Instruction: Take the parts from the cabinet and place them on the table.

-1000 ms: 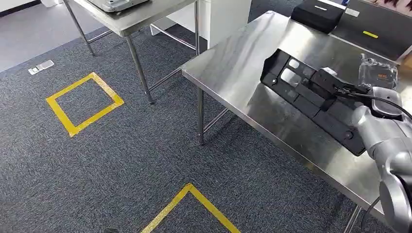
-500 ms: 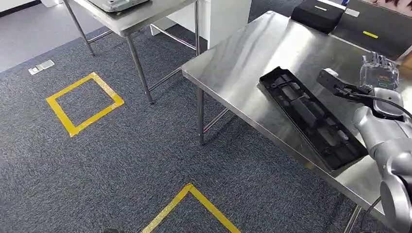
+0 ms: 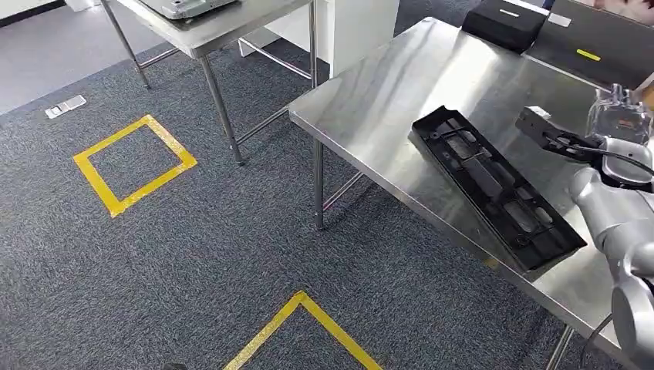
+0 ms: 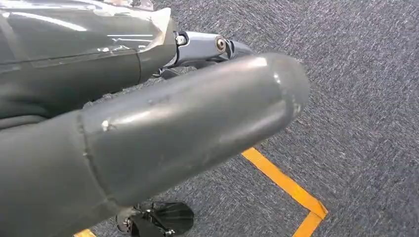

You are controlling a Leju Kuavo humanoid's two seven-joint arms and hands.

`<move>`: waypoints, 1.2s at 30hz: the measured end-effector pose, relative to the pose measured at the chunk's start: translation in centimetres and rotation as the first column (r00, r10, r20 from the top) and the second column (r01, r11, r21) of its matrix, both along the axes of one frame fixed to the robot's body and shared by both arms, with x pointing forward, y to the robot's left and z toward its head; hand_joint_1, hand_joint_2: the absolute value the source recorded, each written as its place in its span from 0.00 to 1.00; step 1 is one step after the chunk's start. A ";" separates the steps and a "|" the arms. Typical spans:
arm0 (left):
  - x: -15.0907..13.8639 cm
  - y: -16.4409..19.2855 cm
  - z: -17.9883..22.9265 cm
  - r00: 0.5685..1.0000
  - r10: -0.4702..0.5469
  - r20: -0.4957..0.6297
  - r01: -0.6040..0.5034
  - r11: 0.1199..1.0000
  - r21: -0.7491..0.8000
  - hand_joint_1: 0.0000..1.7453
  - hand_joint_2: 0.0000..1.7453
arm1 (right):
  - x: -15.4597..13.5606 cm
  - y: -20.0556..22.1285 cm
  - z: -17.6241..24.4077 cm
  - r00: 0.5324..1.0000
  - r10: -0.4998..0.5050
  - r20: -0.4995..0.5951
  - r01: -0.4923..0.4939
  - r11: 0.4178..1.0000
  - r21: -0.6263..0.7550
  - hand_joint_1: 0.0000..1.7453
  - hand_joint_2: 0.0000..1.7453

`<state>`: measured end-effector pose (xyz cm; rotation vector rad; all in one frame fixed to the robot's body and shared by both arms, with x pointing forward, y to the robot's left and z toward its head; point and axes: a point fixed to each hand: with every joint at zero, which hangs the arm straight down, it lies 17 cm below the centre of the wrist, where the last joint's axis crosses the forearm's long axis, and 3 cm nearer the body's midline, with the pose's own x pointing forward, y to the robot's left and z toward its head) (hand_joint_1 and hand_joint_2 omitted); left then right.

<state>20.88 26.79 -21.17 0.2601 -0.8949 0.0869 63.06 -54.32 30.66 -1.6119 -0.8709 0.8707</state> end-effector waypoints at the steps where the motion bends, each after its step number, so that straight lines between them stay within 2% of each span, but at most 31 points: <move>1: 0.0 0.0 0.0 1.000 0.001 0.000 -0.001 1.000 0.000 0.00 0.00 | -0.1 -0.2 0.8 1.000 0.000 0.025 0.000 1.000 -0.020 0.00 0.00; 6: -0.1 -0.3 0.0 1.000 0.029 -0.001 -0.029 0.999 -0.018 0.00 0.00 | -0.7 -0.8 4.6 0.980 0.063 0.188 -0.045 0.994 -0.099 0.00 0.00; 9: -0.1 -0.8 0.0 0.998 0.056 -0.003 -0.056 0.998 -0.036 0.00 0.00 | -2.2 -1.8 4.7 0.952 0.110 0.285 -0.078 0.990 -0.119 0.00 0.00; 13: -0.2 -1.1 0.0 0.997 0.076 -0.005 -0.076 0.996 -0.046 0.00 0.00 | -5.5 -4.0 1.1 0.939 0.116 0.323 -0.076 0.988 -0.134 0.00 0.00; 18: 0.0 -0.9 0.1 0.995 0.103 -0.003 -0.103 0.993 -0.053 0.00 0.00 | -8.6 -6.0 -2.1 0.952 0.097 0.290 -0.048 0.984 -0.169 0.00 0.00; 22: -0.2 -0.9 0.0 0.992 0.129 -0.008 -0.129 0.990 -0.058 0.00 0.00 | -15.2 -6.9 -6.8 0.963 0.105 0.247 -0.037 0.964 -0.263 0.00 0.00; 25: -0.7 -1.1 -0.1 0.991 0.133 -0.017 -0.133 0.989 -0.058 0.00 0.00 | -23.1 -6.9 -9.9 0.963 0.161 0.217 -0.095 0.954 -0.283 0.00 0.00; 27: -1.1 -1.0 -0.2 0.991 0.134 -0.023 -0.135 0.989 -0.055 0.00 0.00 | -27.6 -7.0 -8.8 0.950 0.186 0.251 -0.111 0.951 -0.288 0.00 0.00; 29: -1.1 -1.1 -0.2 0.991 0.134 -0.023 -0.135 0.989 -0.055 0.00 0.00 | -30.9 -7.8 -7.6 0.952 0.170 0.254 -0.085 0.945 -0.315 0.00 0.00; 31: -1.0 -1.2 -0.2 0.991 0.134 -0.022 -0.135 0.989 -0.057 0.00 0.00 | -33.6 -7.7 -6.3 0.950 0.158 0.268 -0.058 0.936 -0.347 0.00 0.00; 36: -1.1 -1.2 -0.2 0.990 0.142 -0.024 -0.143 0.988 -0.058 0.00 0.00 | -40.3 -5.3 -4.6 0.951 0.181 0.251 -0.079 0.927 -0.367 0.00 0.00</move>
